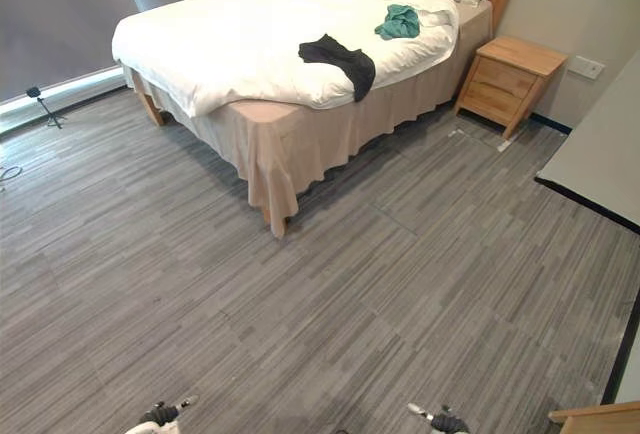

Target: Tidy the bed and pick cloth on bed and put in laundry

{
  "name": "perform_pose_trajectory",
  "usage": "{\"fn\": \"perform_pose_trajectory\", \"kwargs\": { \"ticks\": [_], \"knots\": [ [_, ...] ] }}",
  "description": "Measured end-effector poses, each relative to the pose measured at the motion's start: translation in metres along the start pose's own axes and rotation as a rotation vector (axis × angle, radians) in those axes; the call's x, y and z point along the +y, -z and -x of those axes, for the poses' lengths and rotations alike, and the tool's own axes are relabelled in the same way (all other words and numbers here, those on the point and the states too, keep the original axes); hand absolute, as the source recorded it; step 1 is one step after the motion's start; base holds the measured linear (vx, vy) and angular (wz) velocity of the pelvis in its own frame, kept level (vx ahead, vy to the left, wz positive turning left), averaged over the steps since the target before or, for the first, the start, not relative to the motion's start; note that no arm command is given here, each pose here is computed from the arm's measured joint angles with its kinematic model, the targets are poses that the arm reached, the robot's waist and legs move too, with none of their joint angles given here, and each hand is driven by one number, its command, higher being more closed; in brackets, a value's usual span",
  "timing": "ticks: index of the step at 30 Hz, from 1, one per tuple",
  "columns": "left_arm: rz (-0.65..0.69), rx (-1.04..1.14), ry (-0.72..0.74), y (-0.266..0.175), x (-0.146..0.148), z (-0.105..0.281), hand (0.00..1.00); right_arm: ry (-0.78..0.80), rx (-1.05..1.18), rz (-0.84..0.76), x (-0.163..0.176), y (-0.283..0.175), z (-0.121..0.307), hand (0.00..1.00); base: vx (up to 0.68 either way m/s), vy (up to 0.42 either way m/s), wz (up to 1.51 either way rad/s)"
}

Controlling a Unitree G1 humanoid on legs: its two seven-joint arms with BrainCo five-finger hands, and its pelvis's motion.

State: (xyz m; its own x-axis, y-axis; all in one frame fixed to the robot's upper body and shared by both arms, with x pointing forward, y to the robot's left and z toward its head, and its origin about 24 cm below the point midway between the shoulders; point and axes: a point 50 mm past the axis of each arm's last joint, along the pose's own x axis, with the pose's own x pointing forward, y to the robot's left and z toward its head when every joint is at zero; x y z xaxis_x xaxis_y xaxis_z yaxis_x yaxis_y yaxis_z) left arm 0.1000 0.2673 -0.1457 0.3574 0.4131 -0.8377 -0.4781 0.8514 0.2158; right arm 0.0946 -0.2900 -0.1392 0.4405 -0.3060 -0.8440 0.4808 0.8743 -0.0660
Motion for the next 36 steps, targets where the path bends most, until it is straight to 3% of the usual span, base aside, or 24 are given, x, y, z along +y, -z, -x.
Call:
{"fn": "perform_pose_trajectory", "kwargs": {
  "ticks": [11,31,36],
  "knots": [
    [0.02,-0.024,0.006,0.002,0.0,0.001,0.0,-0.076,-0.012,0.093,0.013,-0.001,-0.001,0.0,-0.03,-0.015,0.03],
    [0.01,0.006,0.039,0.02,0.002,0.005,0.0,-0.08,0.03,0.098,0.014,0.012,0.001,0.0,-0.01,-0.007,-0.02],
    [-0.053,-0.012,0.099,0.014,-0.014,0.005,0.0,-0.092,0.03,0.104,0.02,0.011,0.0,0.0,-0.05,0.006,-0.16]
  ]
}}
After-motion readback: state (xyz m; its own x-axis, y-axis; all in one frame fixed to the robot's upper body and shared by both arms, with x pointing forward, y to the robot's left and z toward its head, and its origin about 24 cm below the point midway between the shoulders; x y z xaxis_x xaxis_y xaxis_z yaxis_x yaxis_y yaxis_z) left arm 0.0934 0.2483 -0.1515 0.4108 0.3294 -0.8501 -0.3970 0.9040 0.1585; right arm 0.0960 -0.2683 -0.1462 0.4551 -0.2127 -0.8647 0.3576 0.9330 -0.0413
